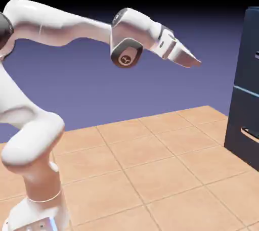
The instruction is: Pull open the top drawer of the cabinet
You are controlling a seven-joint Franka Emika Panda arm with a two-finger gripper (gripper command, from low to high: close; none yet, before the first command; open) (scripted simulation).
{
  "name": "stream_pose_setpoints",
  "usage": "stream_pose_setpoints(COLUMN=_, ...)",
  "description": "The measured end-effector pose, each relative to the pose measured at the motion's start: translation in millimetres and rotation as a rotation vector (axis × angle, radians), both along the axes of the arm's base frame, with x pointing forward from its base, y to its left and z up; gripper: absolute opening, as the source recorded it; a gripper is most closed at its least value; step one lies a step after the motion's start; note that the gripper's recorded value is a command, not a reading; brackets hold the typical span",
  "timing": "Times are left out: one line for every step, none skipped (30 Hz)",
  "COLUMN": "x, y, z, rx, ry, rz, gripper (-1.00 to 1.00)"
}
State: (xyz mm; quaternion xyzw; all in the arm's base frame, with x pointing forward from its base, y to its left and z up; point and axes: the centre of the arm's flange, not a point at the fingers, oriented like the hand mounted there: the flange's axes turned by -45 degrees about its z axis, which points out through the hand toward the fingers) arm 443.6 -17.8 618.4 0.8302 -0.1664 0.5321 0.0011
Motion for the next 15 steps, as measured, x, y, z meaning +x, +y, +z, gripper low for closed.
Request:
stream_pose_setpoints(x=3, y=1, z=5, rx=0.011, ry=-0.015, rz=-0.009, gripper=0.00)
stream_pose_setpoints(x=7, y=3, z=9, rx=0.022, ry=-0.029, rz=-0.018, gripper=0.00)
stream_pose_setpoints(x=11, y=4, z=13, rx=0.033, ry=-0.044, rz=-0.026, gripper=0.00)
stream_pose_setpoints(x=14, y=6, z=17, rx=0.045, ry=-0.057, rz=-0.033, gripper=0.00)
stream_pose_setpoints(x=18, y=8, z=20, rx=0.057, ry=-0.071, rz=-0.039, gripper=0.00)
stream_pose_setpoints(x=23, y=9, z=23, rx=0.069, ry=-0.083, rz=-0.045, gripper=0.00)
stream_pose_setpoints(x=27, y=11, z=25, rx=0.082, ry=-0.096, rz=-0.050, gripper=0.00)
stream_pose_setpoints(x=32, y=13, z=27, rx=0.096, ry=-0.108, rz=-0.055, gripper=0.00)
stream_pose_setpoints(x=37, y=15, z=29, rx=0.110, ry=-0.119, rz=-0.059, gripper=0.00)
stream_pose_setpoints(x=42, y=16, z=30, rx=0.124, ry=-0.130, rz=-0.063, gripper=0.00)
stream_pose_setpoints(x=47, y=18, z=31, rx=0.139, ry=-0.141, rz=-0.066, gripper=0.00)
stream_pose_setpoints(x=52, y=20, z=31, rx=0.155, ry=-0.151, rz=-0.069, gripper=0.00)
stream_pose_setpoints(x=58, y=21, z=31, rx=0.171, ry=-0.161, rz=-0.072, gripper=0.00)
stream_pose_setpoints(x=63, y=22, z=31, rx=0.187, ry=-0.170, rz=-0.074, gripper=0.00)
stream_pose_setpoints(x=69, y=24, z=30, rx=0.204, ry=-0.179, rz=-0.076, gripper=0.00)
